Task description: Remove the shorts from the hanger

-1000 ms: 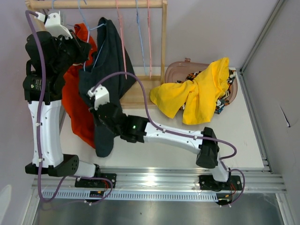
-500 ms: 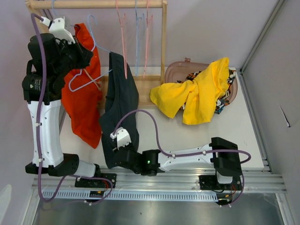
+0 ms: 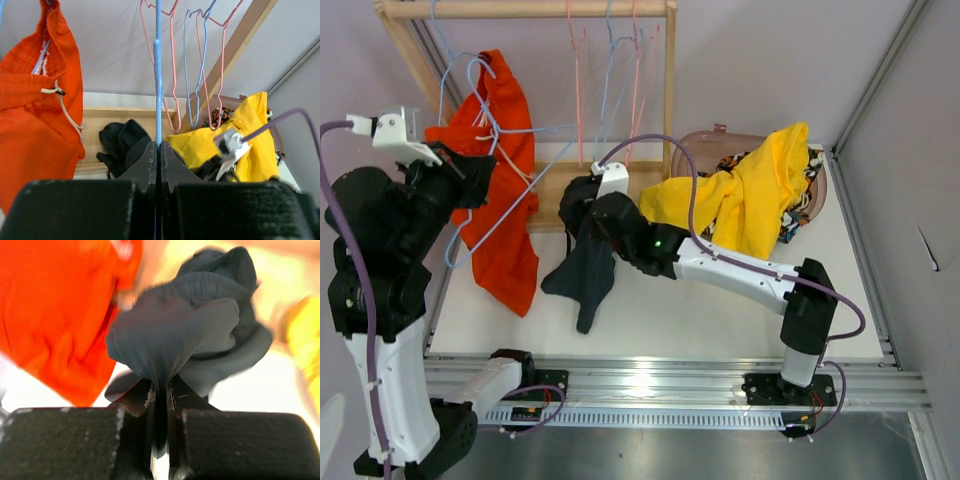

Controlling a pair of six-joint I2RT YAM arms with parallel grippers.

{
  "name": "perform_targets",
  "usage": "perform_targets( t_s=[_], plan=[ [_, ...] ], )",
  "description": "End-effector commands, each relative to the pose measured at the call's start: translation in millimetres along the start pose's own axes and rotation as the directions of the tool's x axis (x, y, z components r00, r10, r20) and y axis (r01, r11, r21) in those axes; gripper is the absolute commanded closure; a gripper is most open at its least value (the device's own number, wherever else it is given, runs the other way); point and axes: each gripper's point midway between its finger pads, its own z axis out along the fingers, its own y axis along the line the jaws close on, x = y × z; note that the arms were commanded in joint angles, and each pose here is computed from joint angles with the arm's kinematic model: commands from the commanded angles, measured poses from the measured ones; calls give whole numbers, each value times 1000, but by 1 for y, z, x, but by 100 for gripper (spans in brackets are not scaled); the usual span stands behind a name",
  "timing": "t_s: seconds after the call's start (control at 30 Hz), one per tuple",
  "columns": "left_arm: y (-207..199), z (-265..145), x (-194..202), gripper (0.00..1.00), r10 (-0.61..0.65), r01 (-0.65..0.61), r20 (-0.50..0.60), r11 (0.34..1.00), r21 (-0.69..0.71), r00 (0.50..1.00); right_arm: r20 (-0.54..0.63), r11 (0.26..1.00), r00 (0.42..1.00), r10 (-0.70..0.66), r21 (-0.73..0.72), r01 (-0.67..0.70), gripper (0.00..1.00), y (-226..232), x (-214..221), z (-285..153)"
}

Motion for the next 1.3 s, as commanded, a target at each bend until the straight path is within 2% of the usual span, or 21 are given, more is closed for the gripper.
perform_targets(
  t_s=[0.0, 0.07, 0.1, 0.2, 0.33, 0.47, 0.5, 0.57, 0.6, 0.7, 0.73, 0.8, 0.83, 0.93, 1.03, 1.1, 1.13, 1.17, 1.2, 1.23, 1.27],
  plan=[
    [10, 0, -2, 100, 8, -7, 30, 999, -50, 1000, 36, 995, 999, -21, -99, 25, 100, 25, -33, -33],
    [18, 5, -4, 100, 32, -28, 37, 995, -91, 999, 3, 993, 999, -44, -107, 44, 100, 27, -7, -50],
    [23, 8, -11, 100, 50, -44, 51, 992, -116, 997, 41, 995, 999, -13, -96, 17, 100, 24, -19, -66],
    [36, 21, -22, 100, 68, -52, 78, 980, -191, 995, 41, 999, 999, -30, -33, 31, 100, 5, -5, -86],
    [36, 38, -33, 100, 61, -41, 101, 981, -188, 993, 98, 994, 994, -41, 107, 30, 100, -49, -47, -103],
    [35, 49, -29, 100, 58, -42, 88, 984, -174, 994, 223, 968, 975, -15, 247, -41, 100, -123, -121, -125],
    [36, 51, -28, 100, 62, -47, 85, 983, -175, 994, 274, 948, 962, 2, 307, -90, 100, -156, -147, -130],
    [38, 50, -27, 100, 76, -60, 88, 982, -181, 993, 333, 939, 943, 16, 318, -128, 100, -185, -179, -139],
    [39, 51, -28, 100, 83, -65, 89, 980, -186, 993, 398, 913, 917, 22, 366, -181, 100, -218, -210, -151],
    [42, 51, -29, 100, 100, -80, 89, 976, -202, 991, 459, 893, 888, 5, 397, -210, 100, -257, -247, -155],
    [43, 51, -30, 100, 102, -81, 93, 975, -209, 990, 518, 868, 856, -7, 428, -252, 100, -284, -274, -171],
    [44, 55, -31, 100, 104, -82, 95, 974, -210, 990, 516, 862, 857, -14, 441, -252, 100, -305, -285, -158],
    [45, 57, -31, 100, 104, -82, 94, 974, -213, 990, 548, 847, 836, -23, 455, -275, 100, -322, -301, -166],
    [49, 69, -31, 100, 103, -81, 88, 971, -225, 991, 502, 840, 865, -12, 474, -264, 100, -342, -294, -142],
    [53, 86, -28, 100, 104, -83, 79, 969, -233, 991, 456, 840, 890, 27, 472, -267, 100, -350, -265, -126],
    [54, 96, -29, 100, 103, -82, 81, 970, -228, 991, 376, 855, 924, 67, 455, -247, 100, -353, -214, -100],
    [51, 104, -37, 100, 106, -82, 99, 972, -218, 989, 368, 871, 923, 107, 414, -266, 97, -347, -202, -101],
    [50, 109, -39, 100, 106, -83, 102, 974, -212, 989, 295, 871, 946, 135, 420, -256, 43, -351, -160, -87],
    [46, 115, -40, 100, 104, -84, 100, 979, -188, 990, 266, 870, 951, 157, 419, -261, 14, -350, -139, -84],
    [42, 116, -50, 100, 106, -84, 122, 981, -177, 987, 247, 864, 949, 194, 416, -285, 1, -349, -118, -81],
    [40, 124, -55, 100, 101, -79, 126, 983, -168, 987, 262, 870, 943, 204, 394, -297, 0, -343, -112, -85]
  ],
)
